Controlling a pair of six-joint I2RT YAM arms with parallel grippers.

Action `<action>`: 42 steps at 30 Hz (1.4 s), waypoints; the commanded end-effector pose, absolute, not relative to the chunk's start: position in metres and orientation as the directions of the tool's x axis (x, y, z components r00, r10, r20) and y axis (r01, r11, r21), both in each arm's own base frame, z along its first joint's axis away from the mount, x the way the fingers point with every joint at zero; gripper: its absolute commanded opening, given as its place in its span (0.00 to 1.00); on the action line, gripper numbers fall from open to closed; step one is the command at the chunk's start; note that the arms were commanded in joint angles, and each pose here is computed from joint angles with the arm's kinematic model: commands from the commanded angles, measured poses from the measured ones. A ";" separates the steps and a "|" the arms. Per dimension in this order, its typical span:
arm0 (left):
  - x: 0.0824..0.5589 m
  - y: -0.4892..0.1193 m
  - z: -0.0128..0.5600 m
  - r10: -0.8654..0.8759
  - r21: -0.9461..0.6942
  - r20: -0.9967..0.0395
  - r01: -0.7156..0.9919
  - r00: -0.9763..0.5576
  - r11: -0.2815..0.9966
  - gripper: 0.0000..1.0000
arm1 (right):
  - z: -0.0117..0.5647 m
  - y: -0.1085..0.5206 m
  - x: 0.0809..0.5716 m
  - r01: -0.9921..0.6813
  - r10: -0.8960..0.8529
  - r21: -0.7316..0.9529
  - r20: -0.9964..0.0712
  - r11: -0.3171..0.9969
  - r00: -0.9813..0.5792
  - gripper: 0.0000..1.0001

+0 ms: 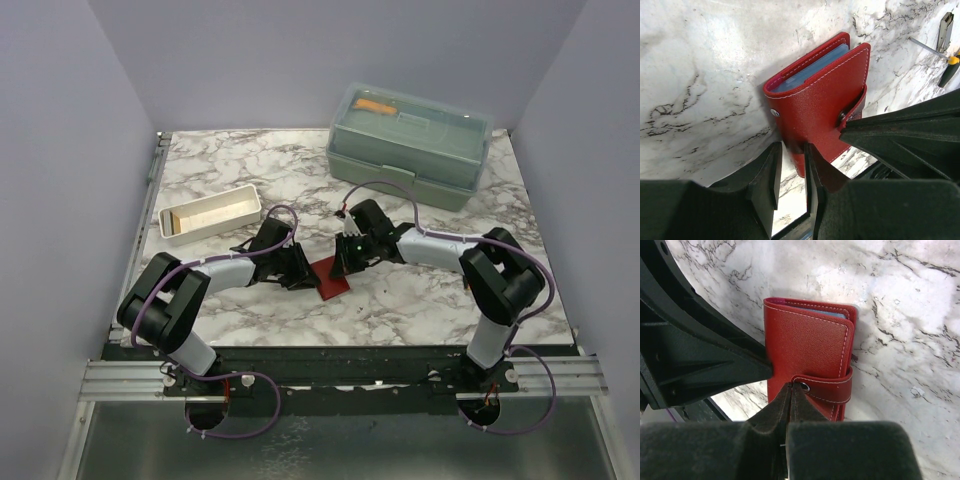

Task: Put the credit cards into the card holder
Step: Close the card holder at the center of the board.

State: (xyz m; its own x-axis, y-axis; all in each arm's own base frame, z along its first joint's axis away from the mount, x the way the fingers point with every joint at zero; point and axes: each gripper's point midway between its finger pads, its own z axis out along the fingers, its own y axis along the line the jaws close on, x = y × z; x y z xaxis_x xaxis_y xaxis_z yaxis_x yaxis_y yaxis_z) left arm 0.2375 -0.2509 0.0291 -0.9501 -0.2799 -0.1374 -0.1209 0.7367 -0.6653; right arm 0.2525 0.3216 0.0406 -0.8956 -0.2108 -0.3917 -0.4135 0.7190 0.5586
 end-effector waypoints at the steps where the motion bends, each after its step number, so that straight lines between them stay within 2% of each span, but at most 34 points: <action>1: 0.244 -0.250 0.034 -0.286 -0.662 -0.171 -0.105 -0.943 0.742 0.30 | 0.029 0.324 0.251 -0.388 -0.215 0.570 -0.348 0.724 -0.913 0.00; 11: 0.243 -0.250 0.035 -0.283 -0.662 -0.173 -0.101 -0.943 0.742 0.29 | 0.014 0.314 0.260 -0.299 -0.148 0.594 -0.289 0.747 -0.946 0.00; 20: 0.243 -0.251 0.038 -0.279 -0.668 -0.175 -0.095 -0.944 0.738 0.29 | -0.012 0.301 0.255 -0.137 -0.062 0.748 -0.127 0.649 -0.990 0.00; 24: 0.242 -0.251 0.042 -0.277 -0.672 -0.178 -0.089 -0.944 0.735 0.29 | -0.031 0.296 0.249 -0.022 -0.020 0.789 -0.012 0.614 -1.000 0.00; 29: 0.242 -0.250 0.050 -0.273 -0.674 -0.193 -0.074 -0.943 0.735 0.29 | -0.056 0.288 0.239 0.129 0.058 0.772 0.119 0.622 -0.991 0.00; 33: 0.243 -0.249 0.063 -0.272 -0.678 -0.217 -0.056 -0.937 0.733 0.29 | -0.062 0.286 0.231 0.203 0.088 0.797 0.187 0.570 -0.979 0.00; 37: 0.244 -0.248 0.076 -0.269 -0.681 -0.242 -0.034 -0.932 0.731 0.31 | -0.055 0.287 0.239 0.133 0.058 0.809 0.122 0.572 -0.991 0.02; 42: 0.245 -0.246 0.091 -0.267 -0.690 -0.290 0.007 -0.919 0.724 0.42 | -0.008 0.290 0.268 -0.024 0.019 0.788 -0.045 0.615 -0.999 0.22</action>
